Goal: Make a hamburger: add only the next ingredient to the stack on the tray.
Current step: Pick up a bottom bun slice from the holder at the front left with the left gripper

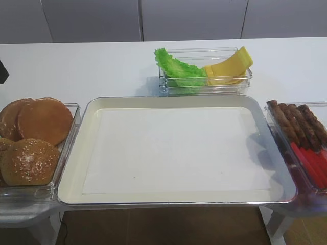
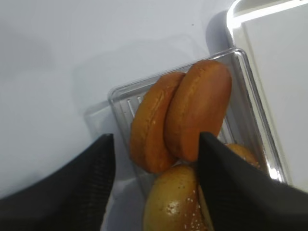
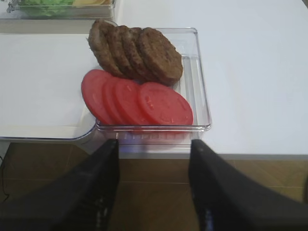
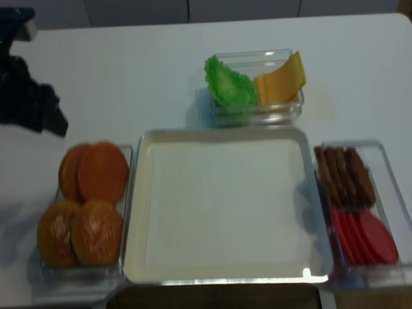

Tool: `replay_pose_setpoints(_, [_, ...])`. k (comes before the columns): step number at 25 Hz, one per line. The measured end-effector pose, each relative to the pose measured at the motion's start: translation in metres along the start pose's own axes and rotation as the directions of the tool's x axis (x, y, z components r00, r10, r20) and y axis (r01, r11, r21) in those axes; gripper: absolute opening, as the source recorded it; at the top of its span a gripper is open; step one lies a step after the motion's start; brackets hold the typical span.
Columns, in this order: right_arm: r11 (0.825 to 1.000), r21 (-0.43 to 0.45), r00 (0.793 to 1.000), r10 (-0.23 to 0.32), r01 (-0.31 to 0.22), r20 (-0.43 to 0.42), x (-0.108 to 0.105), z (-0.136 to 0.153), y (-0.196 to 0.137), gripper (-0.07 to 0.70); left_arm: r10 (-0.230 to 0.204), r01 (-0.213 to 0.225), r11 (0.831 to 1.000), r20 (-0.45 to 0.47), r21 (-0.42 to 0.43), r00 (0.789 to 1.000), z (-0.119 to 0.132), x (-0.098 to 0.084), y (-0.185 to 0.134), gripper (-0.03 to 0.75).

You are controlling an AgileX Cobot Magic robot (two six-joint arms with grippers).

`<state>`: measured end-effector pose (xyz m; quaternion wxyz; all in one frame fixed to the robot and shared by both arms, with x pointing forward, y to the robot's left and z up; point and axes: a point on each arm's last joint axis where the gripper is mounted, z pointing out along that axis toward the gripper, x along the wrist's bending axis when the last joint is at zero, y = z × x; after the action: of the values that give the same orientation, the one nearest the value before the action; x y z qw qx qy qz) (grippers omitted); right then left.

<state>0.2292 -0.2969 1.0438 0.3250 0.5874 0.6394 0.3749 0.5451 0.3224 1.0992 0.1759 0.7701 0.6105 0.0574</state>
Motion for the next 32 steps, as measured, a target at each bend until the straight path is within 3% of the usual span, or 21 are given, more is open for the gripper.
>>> replay_pose_setpoints(5, [1.0,0.0,1.0,0.0,0.0,0.0,0.0,0.0,0.0,0.372,0.105,-0.105,0.994,0.024,0.022,0.994,0.009,0.008,0.001,0.397])
replay_pose_setpoints(13, [1.0,0.0,1.0,0.0,0.0,0.0,0.0,0.0,0.0,0.372,0.169,-0.175,0.982,0.082,0.069,0.982,0.036,0.015,0.007,0.395])
replay_pose_setpoints(21, [1.0,0.0,1.0,0.0,0.0,0.0,0.0,0.0,0.0,0.372,0.204,-0.213,0.973,0.109,0.088,0.973,0.049,0.018,0.008,0.391])
replay_pose_setpoints(28, [1.0,0.0,1.0,0.0,0.0,0.0,0.0,0.0,0.0,0.372,0.19,-0.205,0.972,0.132,0.111,0.973,0.062,0.022,0.01,0.37])
replay_pose_setpoints(32, [1.0,0.0,1.0,0.0,0.0,0.0,0.0,0.0,0.0,0.372,0.205,-0.22,0.969,0.134,0.11,0.97,0.062,0.022,0.01,0.351])
